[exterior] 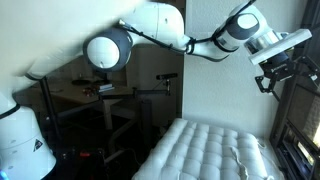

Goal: Open the window pane on the bottom left

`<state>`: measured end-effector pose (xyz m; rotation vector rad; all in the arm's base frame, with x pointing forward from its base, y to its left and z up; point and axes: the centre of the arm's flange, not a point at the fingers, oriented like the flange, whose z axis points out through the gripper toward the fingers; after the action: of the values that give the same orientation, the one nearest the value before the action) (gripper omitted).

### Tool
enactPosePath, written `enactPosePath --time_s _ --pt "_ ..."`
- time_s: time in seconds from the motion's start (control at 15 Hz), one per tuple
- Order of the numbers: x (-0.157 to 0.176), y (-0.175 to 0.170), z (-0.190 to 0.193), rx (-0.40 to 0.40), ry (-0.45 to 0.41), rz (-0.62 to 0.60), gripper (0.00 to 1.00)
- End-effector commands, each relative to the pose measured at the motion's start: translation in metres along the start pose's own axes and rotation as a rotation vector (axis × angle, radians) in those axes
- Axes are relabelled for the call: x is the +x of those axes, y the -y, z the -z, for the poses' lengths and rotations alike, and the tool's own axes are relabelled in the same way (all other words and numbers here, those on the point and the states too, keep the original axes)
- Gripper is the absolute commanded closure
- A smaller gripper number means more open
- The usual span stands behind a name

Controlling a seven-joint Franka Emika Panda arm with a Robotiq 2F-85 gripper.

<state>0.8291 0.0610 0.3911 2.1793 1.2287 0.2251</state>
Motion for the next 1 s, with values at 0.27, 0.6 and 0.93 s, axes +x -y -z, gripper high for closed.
enactPosePath --time_s 0.27,0.6,0.93 --pt "-0.003 0.007 -0.006 -0.039 -0.070 0.010 0.00" --pt "0.003 0.005 -0.011 -0.092 -0.134 0.033 0.00" --pt "0.006 0.005 -0.016 -0.053 -0.135 0.054 0.00"
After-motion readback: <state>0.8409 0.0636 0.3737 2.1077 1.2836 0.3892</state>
